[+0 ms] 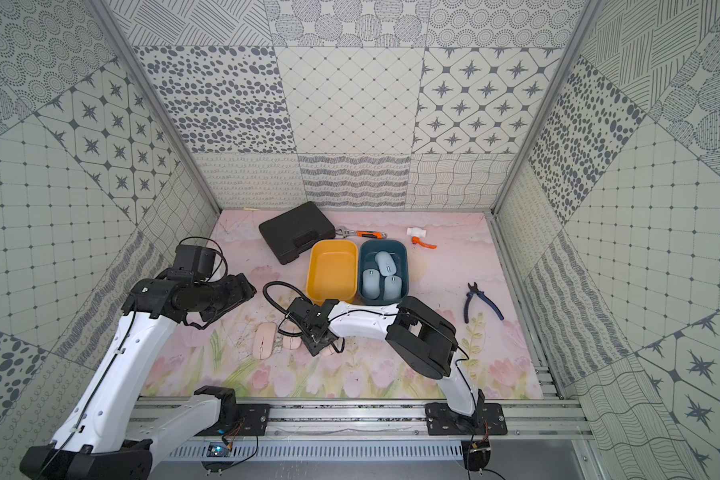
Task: Place the mice by color into the storage box
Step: Pick up the mouse from the center of the board.
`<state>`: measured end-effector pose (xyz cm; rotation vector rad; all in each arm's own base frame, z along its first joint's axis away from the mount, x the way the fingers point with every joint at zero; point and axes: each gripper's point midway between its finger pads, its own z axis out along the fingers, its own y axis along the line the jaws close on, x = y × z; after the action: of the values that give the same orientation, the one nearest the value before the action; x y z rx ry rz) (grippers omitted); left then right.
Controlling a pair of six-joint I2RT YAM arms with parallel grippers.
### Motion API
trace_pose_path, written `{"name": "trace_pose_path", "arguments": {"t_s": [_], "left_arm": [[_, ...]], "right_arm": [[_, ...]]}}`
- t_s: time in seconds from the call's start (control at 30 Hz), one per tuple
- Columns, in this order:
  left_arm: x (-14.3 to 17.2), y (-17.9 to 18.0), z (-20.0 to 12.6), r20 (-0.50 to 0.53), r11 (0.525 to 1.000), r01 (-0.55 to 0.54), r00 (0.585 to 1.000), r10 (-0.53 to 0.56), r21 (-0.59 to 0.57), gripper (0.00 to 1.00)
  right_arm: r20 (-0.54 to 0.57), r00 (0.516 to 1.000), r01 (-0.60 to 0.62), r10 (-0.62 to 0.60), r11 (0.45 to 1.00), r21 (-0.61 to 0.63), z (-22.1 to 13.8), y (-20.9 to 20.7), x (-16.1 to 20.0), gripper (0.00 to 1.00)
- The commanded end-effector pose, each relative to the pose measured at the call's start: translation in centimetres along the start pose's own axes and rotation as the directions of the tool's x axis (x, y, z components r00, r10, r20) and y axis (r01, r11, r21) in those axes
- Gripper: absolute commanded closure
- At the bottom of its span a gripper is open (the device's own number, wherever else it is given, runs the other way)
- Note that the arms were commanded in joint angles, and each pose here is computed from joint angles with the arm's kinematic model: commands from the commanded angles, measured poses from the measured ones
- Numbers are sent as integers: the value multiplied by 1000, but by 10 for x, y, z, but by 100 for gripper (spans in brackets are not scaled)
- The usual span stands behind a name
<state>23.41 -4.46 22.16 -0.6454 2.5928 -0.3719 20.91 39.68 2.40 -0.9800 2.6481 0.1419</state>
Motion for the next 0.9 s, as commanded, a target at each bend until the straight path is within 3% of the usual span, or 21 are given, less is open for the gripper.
{"name": "trace_pose_path", "arguments": {"t_s": [0.0,0.2,0.3,0.87], "left_arm": [[2,4,1,-6,1000,-10,1000,10,-10,20],[2,4,2,-10,1000,-10,1000,10,-12,20],[1,4,3,-9,1000,-11,1000,11,-15,19],[-1,1,4,-13,1000,-14,1000,14,-5,19]], "right_arm": [[12,1000,-9,9,1000,0,-2,1,-5,40],[1,1000,-14,14,1000,-2,-1,2,-4,40],[-1,1000,-12,12,1000,-5,-5,2,-4,45],[26,1000,-16,16,1000,1,-45,-3,-15,44]]}}
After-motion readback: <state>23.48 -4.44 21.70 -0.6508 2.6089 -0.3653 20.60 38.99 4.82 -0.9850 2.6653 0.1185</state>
